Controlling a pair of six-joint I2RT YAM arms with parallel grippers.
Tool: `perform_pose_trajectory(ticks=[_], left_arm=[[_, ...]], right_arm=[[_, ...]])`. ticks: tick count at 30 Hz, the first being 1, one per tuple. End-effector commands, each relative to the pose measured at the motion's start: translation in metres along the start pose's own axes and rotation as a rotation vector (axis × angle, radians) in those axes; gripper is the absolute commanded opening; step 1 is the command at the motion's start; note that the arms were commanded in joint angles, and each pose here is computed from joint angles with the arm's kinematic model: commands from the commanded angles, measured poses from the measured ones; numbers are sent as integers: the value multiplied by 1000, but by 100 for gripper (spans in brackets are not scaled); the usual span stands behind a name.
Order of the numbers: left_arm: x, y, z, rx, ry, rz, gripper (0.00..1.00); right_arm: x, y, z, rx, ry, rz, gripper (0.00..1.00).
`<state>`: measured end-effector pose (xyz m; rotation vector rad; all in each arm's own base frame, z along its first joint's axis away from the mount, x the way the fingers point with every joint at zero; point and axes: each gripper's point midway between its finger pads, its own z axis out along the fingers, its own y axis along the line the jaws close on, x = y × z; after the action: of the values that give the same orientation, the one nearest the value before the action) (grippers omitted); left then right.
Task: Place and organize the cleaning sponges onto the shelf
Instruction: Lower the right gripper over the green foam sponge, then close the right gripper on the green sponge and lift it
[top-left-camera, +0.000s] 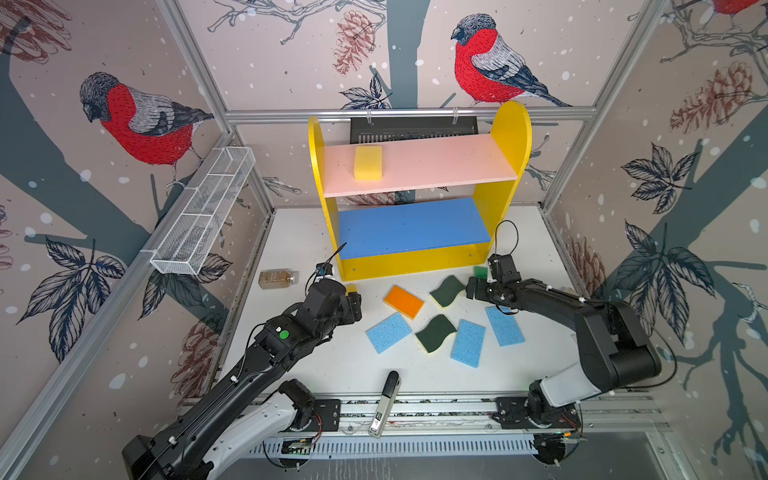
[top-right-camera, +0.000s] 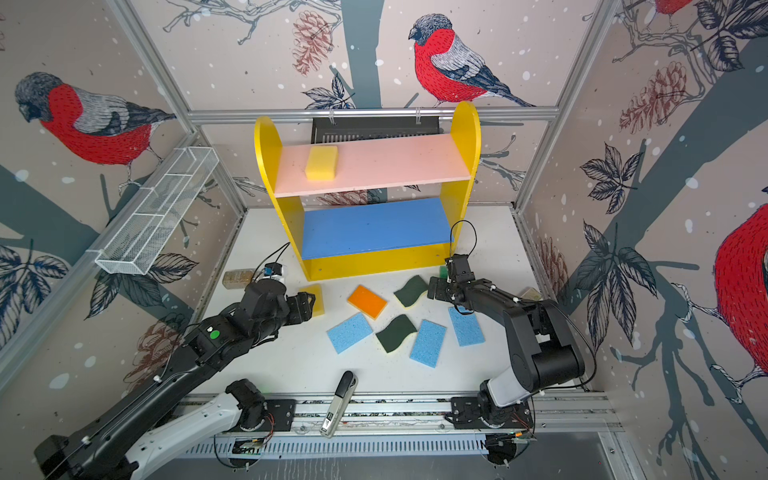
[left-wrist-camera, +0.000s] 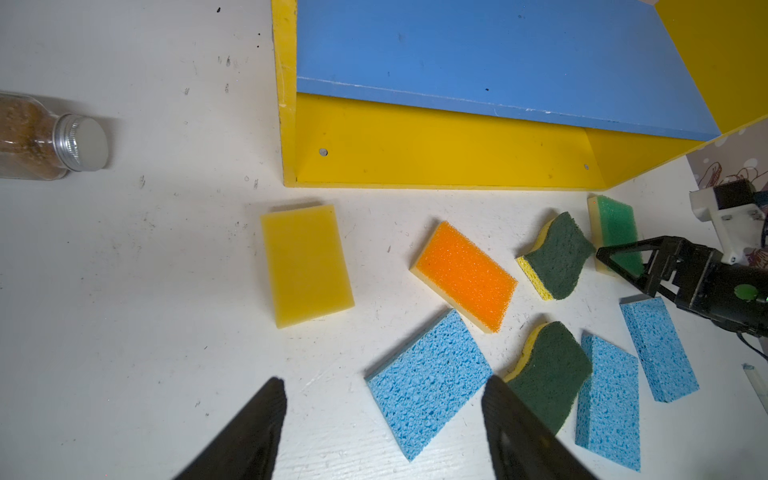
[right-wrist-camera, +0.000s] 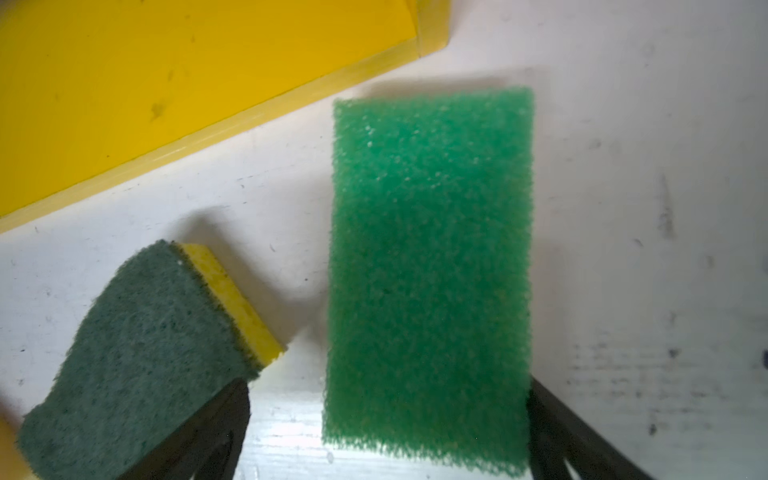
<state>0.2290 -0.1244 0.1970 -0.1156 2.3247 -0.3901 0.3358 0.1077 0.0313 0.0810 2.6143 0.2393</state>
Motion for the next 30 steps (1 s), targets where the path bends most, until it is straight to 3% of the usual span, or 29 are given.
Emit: perform_pose_trajectory(ticks=[1,30], left_arm=[[-5,-2,-2,8,-17,-7,75],[3,3,5,-1,-12,-21,76]], right_arm=[[0,-7,1,60,7,5,100],[-6,-21,8,210,-3,16,93]])
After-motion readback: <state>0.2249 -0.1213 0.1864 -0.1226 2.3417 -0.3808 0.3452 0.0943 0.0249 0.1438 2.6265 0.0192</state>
